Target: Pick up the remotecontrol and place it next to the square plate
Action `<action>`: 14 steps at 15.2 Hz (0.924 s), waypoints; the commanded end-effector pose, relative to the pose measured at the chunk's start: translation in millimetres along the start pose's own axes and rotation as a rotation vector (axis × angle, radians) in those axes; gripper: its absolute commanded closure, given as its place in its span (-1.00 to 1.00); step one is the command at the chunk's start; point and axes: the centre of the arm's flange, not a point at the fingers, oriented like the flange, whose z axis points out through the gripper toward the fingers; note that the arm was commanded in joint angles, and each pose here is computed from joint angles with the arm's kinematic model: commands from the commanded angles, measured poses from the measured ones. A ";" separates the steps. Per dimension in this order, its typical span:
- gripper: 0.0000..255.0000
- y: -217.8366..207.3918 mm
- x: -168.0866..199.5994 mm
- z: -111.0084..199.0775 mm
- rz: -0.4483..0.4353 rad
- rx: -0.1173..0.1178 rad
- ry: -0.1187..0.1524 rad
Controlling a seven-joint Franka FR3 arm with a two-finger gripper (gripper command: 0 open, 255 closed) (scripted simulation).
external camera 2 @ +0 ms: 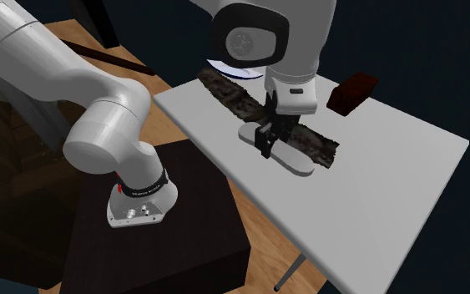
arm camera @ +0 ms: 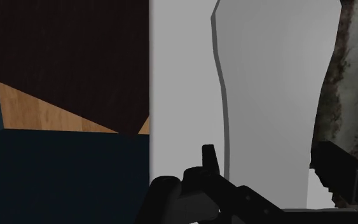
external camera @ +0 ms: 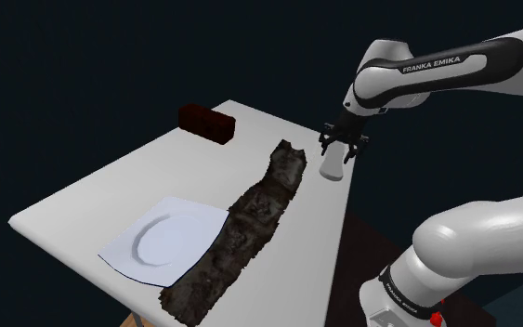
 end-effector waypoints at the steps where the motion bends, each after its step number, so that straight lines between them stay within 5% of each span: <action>1: 1.00 -1.3 -0.1 -10.4 0.000 0.000 0.000; 14: 1.00 -23.4 -16.4 -67.6 0.000 0.000 0.000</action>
